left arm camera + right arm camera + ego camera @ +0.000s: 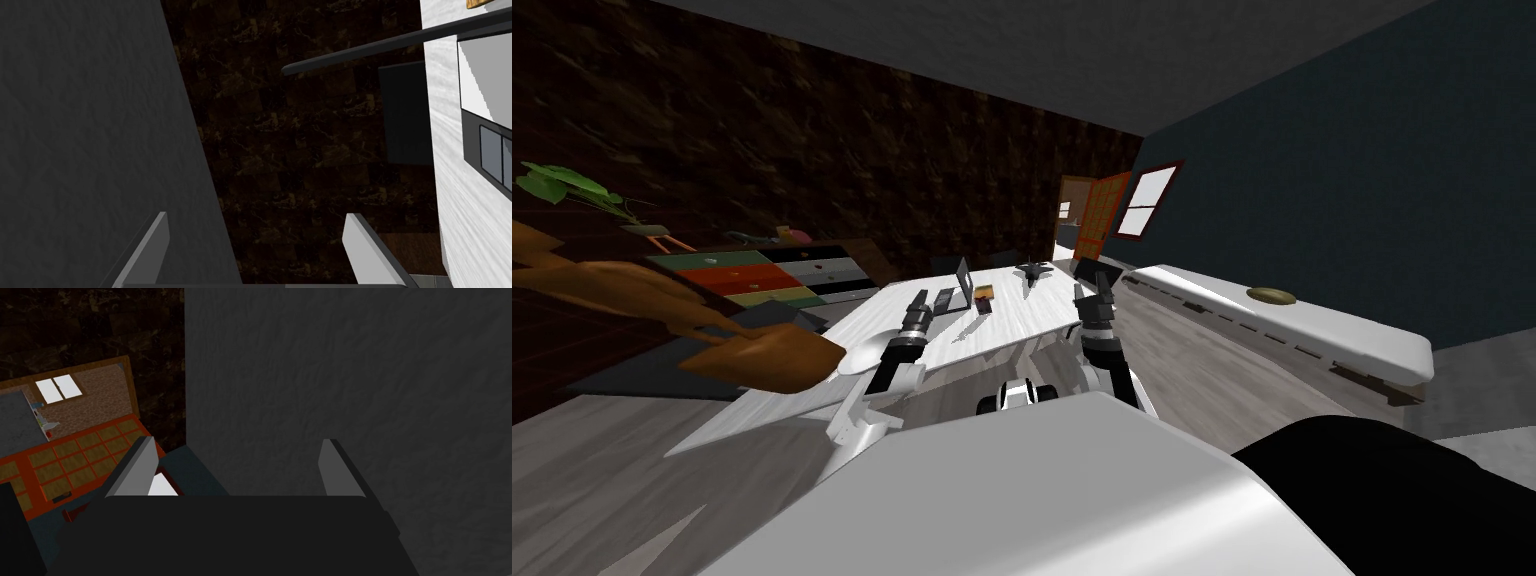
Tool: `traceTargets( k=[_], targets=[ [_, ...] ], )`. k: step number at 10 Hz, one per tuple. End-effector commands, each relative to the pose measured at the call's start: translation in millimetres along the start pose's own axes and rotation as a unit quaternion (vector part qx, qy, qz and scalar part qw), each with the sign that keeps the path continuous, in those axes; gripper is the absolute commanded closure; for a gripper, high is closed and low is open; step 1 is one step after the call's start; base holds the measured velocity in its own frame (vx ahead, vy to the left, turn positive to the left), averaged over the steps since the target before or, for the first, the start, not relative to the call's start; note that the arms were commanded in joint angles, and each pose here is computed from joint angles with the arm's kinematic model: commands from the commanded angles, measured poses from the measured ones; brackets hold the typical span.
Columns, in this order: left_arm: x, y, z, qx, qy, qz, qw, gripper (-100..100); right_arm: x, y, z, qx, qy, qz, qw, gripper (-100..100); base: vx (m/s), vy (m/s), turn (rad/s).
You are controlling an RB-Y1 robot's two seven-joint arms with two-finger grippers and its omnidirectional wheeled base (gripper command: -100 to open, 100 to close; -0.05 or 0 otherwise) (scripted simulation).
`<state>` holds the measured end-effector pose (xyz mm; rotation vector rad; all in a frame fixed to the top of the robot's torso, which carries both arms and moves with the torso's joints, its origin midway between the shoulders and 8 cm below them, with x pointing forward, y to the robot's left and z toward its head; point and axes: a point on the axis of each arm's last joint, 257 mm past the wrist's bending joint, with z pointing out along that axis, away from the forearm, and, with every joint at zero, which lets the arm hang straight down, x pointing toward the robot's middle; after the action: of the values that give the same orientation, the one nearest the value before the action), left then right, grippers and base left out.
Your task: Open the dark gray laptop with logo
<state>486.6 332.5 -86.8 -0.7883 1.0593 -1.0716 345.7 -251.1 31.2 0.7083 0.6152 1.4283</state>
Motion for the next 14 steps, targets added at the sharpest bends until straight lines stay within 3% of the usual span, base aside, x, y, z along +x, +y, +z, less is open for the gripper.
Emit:
traceTargets(
  k=[1, 3, 4, 7, 9, 10, 14],
  targets=[
    [-13.5, 18.6, 16.5, -0.029, -0.004, 0.021, 0.9993, -100, 0.0, 0, 0.0, 0.0, 0.0, 0.0, 1.0, 0, 0.012, -0.078, -0.112],
    [-26.8, 38.1, 28.9, -0.057, -0.008, 0.04, 0.9976, -100, 0.0, 0, 0.0, 0.0, 0.0, 0.0, 1.0, 0, 0.013, -0.074, -0.089],
    [-26.8, 38.2, 28.9, -0.057, -0.008, 0.04, 0.9976, -100, 0.0, 0, 0.0, 0.0, 0.0, 0.0, 1.0, 0, 0.004, -0.055, -0.029],
    [-51.8, 60.6, 47.8, -0.094, -0.017, 0.068, 0.993, -100, 0.0, 0, 0.0, 0.0, 0.0, 0.0, 1.0, 0, 0.012, -0.063, -0.087],
    [-71.2, 74.0, 59.2, -0.119, -0.025, 0.087, 0.9888, -100, 0.0, 0, 0.0, 0.0, 0.0, 0.0, 1.0, 0, 0.014, -0.079, -0.096],
    [-71.3, 75.4, 58.8, -0.121, -0.025, 0.087, 0.9886, -100, 0.0, 0, 0.0, 0.0, 0.0, 0.0, 1.0, 0, 0.01, -0.061, -0.032],
    [-110.6, 93.5, 77.2, -0.164, -0.043, 0.116, 0.9787, -100, 0.0, 0, 0.0, 0.0, 0.0, 0.0, 1.0, 0, 0.009, -0.053, -0.075]
  ],
)
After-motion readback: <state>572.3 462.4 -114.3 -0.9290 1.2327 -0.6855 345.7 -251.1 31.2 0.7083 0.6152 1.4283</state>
